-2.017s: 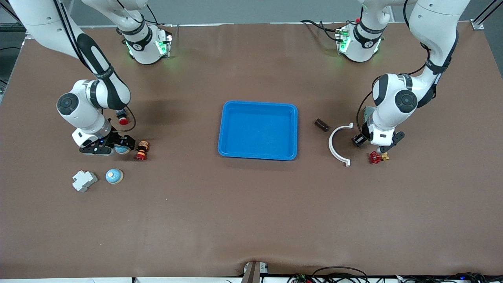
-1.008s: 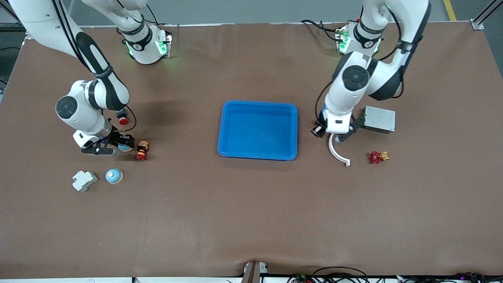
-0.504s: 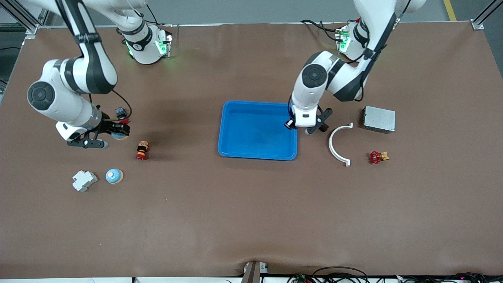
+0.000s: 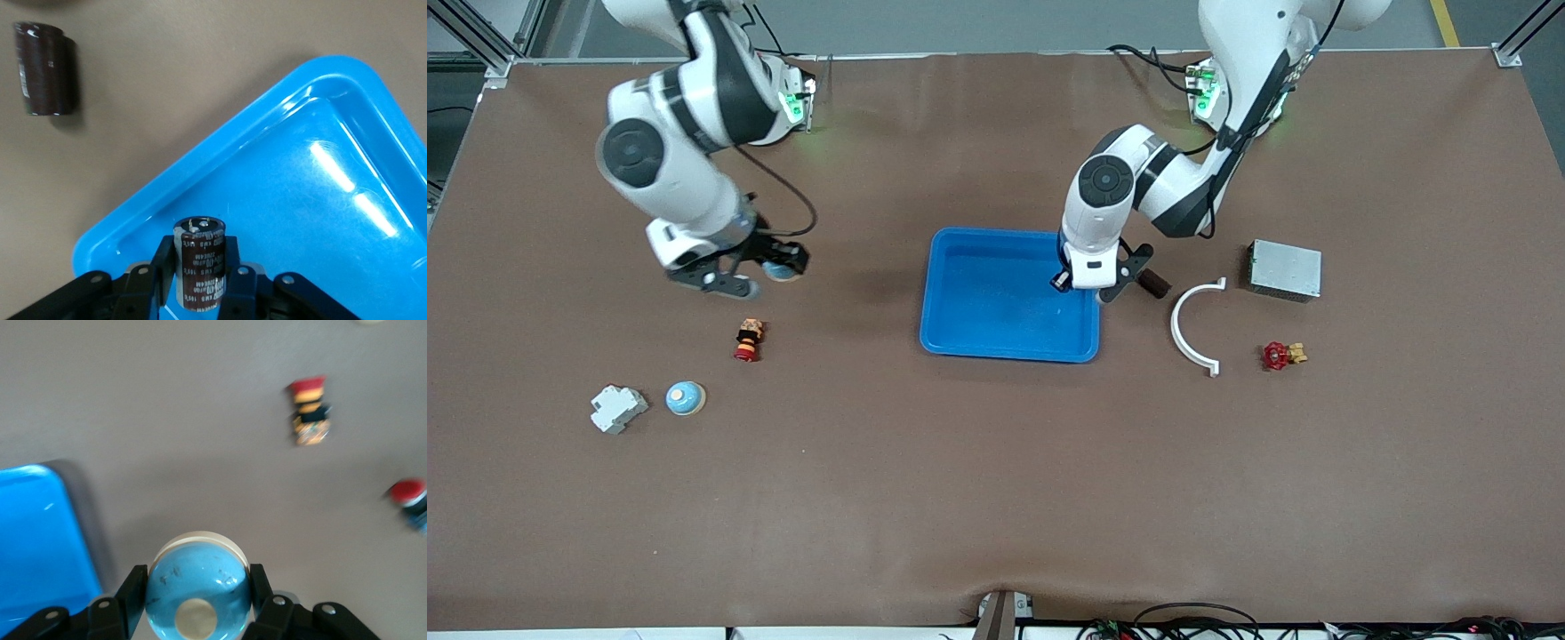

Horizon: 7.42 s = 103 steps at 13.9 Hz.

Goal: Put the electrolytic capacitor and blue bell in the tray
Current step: 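Carry the bell and the capacitor over the tray with both grippers, then release the capacitor in the tray while the right gripper lowers the bell, then grasp the other capacitor with the left gripper while the right releases the bell, then place the capacitor in the tray with the left gripper while the right withdraws, then grasp the second blue bell with the right gripper while the left returns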

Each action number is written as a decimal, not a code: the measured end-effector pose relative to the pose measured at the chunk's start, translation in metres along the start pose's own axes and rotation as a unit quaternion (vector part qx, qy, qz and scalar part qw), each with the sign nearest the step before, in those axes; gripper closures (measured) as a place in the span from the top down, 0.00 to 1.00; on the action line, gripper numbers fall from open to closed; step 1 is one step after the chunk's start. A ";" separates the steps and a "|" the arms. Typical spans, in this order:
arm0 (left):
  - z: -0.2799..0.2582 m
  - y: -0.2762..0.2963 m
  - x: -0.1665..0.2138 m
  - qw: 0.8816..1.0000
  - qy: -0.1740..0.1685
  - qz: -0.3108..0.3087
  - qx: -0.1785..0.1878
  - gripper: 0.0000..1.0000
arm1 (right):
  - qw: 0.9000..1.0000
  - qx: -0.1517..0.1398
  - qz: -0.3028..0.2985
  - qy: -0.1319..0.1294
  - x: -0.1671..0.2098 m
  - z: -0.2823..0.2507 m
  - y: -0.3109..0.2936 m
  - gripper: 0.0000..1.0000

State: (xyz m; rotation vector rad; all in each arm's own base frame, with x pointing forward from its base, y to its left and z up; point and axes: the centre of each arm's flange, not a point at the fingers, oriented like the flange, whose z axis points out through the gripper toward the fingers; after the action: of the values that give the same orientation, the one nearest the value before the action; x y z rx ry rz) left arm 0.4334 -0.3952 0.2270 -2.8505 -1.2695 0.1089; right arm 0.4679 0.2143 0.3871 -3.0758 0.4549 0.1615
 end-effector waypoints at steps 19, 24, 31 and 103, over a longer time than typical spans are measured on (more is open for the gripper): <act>-0.097 -0.043 0.112 0.994 0.025 -0.023 0.109 1.00 | 0.990 0.043 0.128 0.046 -0.186 0.123 -0.200 0.67; -0.026 -0.066 0.115 0.990 0.028 -0.011 0.136 0.87 | 0.988 0.025 0.135 0.074 -0.156 0.152 -0.217 0.67; 0.031 -0.074 0.128 0.993 0.020 -0.024 0.112 0.71 | 0.987 0.017 0.129 0.089 -0.137 0.163 -0.219 0.67; -0.428 -0.140 0.298 0.935 0.060 0.348 0.033 1.00 | 0.988 -0.011 -0.099 0.118 0.253 0.177 0.207 1.00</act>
State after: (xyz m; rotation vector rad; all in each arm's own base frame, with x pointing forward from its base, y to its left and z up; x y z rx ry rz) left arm 0.5587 -0.0757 0.6438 -3.0338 -0.1833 -0.0161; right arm 0.6313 -0.0488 0.1818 -3.1503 0.1498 -0.2055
